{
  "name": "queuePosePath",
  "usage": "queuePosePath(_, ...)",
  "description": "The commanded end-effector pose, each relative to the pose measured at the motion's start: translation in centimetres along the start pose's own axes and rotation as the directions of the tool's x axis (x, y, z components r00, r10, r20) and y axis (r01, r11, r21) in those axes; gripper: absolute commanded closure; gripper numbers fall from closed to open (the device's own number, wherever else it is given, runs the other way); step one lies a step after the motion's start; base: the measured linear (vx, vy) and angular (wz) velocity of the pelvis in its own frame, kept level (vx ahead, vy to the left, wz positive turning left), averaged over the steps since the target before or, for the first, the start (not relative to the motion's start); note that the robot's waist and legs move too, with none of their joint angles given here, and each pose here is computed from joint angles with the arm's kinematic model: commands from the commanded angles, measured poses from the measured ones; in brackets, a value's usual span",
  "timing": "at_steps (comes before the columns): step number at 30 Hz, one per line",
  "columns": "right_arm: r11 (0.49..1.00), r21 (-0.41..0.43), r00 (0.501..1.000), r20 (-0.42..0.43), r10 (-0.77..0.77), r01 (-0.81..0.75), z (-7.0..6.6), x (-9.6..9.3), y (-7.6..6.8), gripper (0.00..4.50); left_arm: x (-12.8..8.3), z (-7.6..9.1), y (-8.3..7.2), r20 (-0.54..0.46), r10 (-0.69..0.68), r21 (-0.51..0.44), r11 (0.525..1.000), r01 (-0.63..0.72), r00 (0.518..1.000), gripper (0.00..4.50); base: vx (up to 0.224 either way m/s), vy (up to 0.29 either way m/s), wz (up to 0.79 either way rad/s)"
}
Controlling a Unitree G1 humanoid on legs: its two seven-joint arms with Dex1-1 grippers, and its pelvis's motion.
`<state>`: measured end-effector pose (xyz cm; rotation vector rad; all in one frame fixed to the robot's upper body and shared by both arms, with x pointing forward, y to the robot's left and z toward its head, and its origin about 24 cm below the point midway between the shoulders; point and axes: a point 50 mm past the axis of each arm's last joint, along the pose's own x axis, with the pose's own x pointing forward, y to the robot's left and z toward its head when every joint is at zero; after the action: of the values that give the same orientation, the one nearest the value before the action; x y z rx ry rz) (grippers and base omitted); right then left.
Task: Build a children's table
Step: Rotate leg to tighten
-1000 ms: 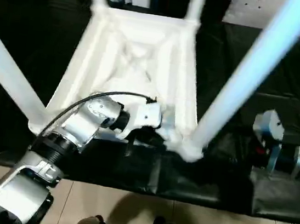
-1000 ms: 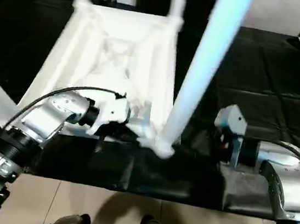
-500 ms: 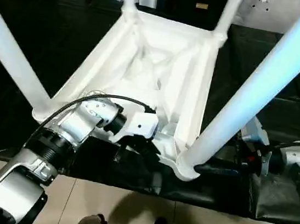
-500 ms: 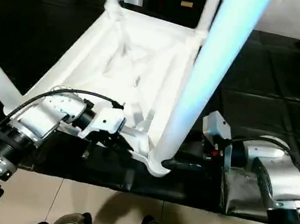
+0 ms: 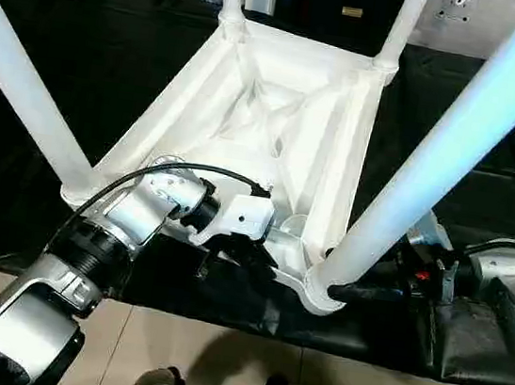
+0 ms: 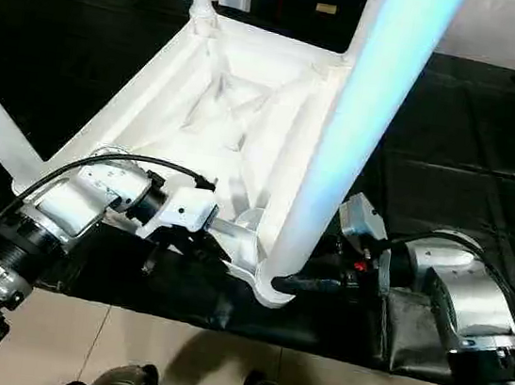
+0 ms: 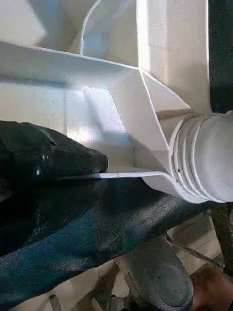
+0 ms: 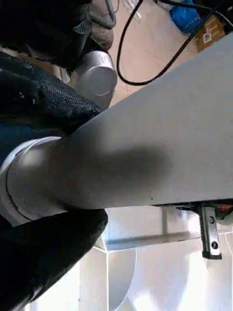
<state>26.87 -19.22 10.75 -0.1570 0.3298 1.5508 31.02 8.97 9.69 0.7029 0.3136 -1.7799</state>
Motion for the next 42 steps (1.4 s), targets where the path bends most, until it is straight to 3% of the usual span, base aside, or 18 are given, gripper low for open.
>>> queuePosePath(1,0.997,0.053,0.998,0.037,0.047,-0.049,-0.3,0.3,0.8,2.39,1.0,-0.5,-0.6,-0.018,-0.065,-0.035,0.997,0.065,0.998,4.50,0.000,0.000,0.00)
queuePosePath(5,0.992,0.123,0.993,0.117,-0.010,-0.005,-0.2,0.9,1.6,2.41,1.4,-0.3,-0.3,0.037,0.021,-0.125,0.992,-0.016,0.999,4.50,0.000,0.000,0.00)
queuePosePath(8,0.956,0.155,0.957,0.116,-0.267,0.248,-0.7,2.5,0.8,2.41,2.3,0.3,0.5,0.069,0.155,-0.221,0.966,-0.136,0.985,4.50,0.000,0.000,0.00)
queuePosePath(9,0.956,0.155,0.957,0.116,-0.267,0.248,-0.7,2.5,0.8,2.41,2.3,0.3,0.5,0.069,0.155,-0.221,0.966,-0.136,0.985,4.50,0.000,0.000,0.00)
queuePosePath(16,0.786,0.279,0.793,0.115,-0.598,0.552,-0.4,5.4,-0.6,2.45,5.1,2.0,2.3,0.076,0.362,-0.383,0.871,-0.308,0.929,4.50,0.000,0.000,0.00)
queuePosePath(18,0.697,0.331,0.712,0.094,-0.696,0.637,-0.2,6.1,-1.3,2.48,5.9,2.6,2.9,0.063,0.410,-0.417,0.839,-0.349,0.910,4.50,0.000,0.000,0.00)
queuePosePath(19,0.697,0.331,0.712,0.094,-0.696,0.637,-0.2,6.1,-1.3,2.50,5.9,2.6,2.9,0.063,0.410,-0.417,0.839,-0.349,0.910,4.50,0.000,0.000,0.00)
queuePosePath(20,0.544,0.382,0.571,0.050,-0.819,0.747,0.0,6.8,-2.3,2.50,6.8,3.4,3.7,0.052,0.472,-0.443,0.801,-0.403,0.880,4.50,0.000,0.000,0.00)
queuePosePath(22,0.427,0.427,0.465,0.017,-0.885,0.797,0.1,7.0,-2.9,2.50,7.3,4.0,4.1,0.048,0.504,-0.446,0.783,-0.433,0.862,4.50,0.000,0.000,0.00)
queuePosePath(23,0.337,0.469,0.383,-0.002,-0.924,0.816,0.2,7.3,-3.3,2.50,7.7,4.6,4.5,0.050,0.531,-0.448,0.769,-0.456,0.846,4.50,0.000,0.000,0.00)
queuePosePath(29,0.184,0.492,0.222,-0.020,-0.975,0.851,1.1,7.6,-3.6,1.72,8.8,6.1,4.5,0.067,0.527,-0.416,0.786,-0.456,0.847,4.50,0.000,0.000,0.00)
queuePosePath(34,0.187,0.475,0.208,0.009,-0.978,0.860,1.2,6.5,-3.5,1.29,8.2,5.5,4.4,0.059,0.523,-0.401,0.792,-0.460,0.850,4.50,0.000,0.000,0.00)
queuePosePath(36,0.287,0.431,0.277,0.088,-0.957,0.855,1.1,4.7,-3.1,1.09,7.2,4.5,4.0,0.062,0.507,-0.393,0.804,-0.446,0.860,4.50,0.000,0.000,0.00)
queuePosePath(37,0.301,0.423,0.289,0.095,-0.953,0.855,1.1,4.5,-3.0,1.09,7.1,4.4,4.0,0.061,0.506,-0.392,0.805,-0.445,0.861,4.50,0.000,0.000,0.00)
queuePosePath(38,0.369,0.385,0.350,0.122,-0.929,0.846,1.1,4.0,-2.7,0.97,6.7,4.0,3.8,0.067,0.498,-0.376,0.816,-0.440,0.865,4.50,0.000,0.000,0.00)
queuePosePath(39,0.369,0.385,0.350,0.122,-0.929,0.846,1.1,4.0,-2.7,0.88,6.7,4.0,3.8,0.067,0.498,-0.376,0.816,-0.440,0.865,4.50,0.000,0.000,0.00)
queuePosePath(41,0.481,0.308,0.459,0.146,-0.876,0.821,0.6,1.8,-1.9,0.76,5.8,2.9,3.3,0.069,0.466,-0.352,0.839,-0.416,0.882,4.50,0.000,0.000,0.00)
queuePosePath(42,0.494,0.296,0.472,0.147,-0.869,0.818,0.6,1.5,-1.8,0.59,5.6,2.8,3.2,0.067,0.459,-0.350,0.842,-0.410,0.886,4.50,0.000,0.000,0.00)
